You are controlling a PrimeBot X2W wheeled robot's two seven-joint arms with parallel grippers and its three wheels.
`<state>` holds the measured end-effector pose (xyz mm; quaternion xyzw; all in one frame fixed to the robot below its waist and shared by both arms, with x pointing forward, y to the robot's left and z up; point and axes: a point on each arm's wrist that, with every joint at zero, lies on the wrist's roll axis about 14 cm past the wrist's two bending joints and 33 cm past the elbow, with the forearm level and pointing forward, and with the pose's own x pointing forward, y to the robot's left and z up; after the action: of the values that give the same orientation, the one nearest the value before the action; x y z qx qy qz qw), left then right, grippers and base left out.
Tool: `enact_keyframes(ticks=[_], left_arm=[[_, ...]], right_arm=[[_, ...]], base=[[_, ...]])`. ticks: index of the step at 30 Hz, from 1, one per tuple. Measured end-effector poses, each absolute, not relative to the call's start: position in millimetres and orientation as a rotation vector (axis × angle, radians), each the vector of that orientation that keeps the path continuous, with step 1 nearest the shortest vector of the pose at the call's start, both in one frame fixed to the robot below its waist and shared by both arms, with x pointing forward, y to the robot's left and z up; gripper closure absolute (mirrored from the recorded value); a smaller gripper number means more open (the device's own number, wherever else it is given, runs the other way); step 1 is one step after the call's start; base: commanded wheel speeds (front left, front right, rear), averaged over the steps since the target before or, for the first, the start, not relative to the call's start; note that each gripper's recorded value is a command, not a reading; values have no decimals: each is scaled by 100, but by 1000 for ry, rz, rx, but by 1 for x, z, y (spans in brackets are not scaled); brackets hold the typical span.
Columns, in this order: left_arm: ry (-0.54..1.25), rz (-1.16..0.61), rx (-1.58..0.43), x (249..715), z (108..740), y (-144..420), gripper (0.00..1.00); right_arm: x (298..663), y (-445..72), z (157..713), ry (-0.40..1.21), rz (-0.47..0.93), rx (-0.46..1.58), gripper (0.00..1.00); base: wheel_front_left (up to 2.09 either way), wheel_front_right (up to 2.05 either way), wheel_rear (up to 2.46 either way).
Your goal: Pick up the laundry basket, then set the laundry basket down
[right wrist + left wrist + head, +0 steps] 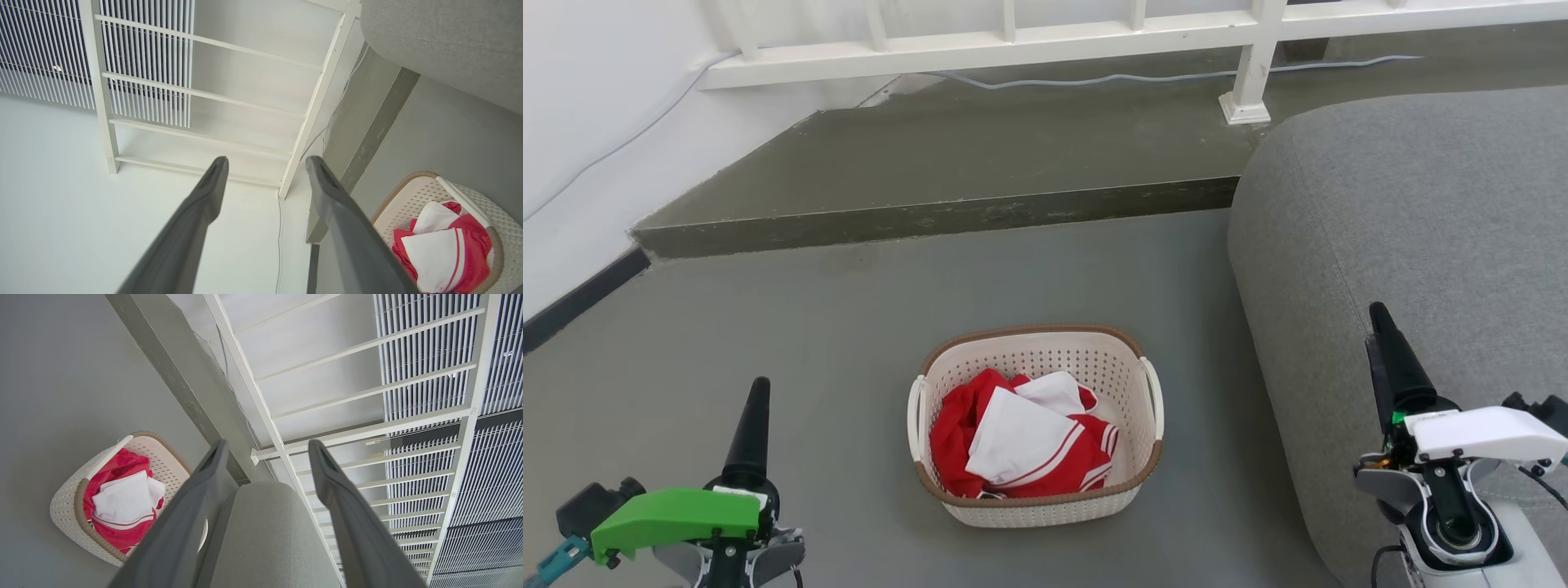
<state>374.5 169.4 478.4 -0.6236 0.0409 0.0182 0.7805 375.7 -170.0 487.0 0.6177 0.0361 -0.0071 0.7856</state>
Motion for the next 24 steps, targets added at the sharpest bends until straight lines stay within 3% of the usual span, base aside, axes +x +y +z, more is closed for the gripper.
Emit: enact_keyframes(ticks=[24], left_arm=[[31,-31,-907,384,502,162,0]], right_arm=[[386,-149,508,48,134,851,0]], base=[[0,0,0]])
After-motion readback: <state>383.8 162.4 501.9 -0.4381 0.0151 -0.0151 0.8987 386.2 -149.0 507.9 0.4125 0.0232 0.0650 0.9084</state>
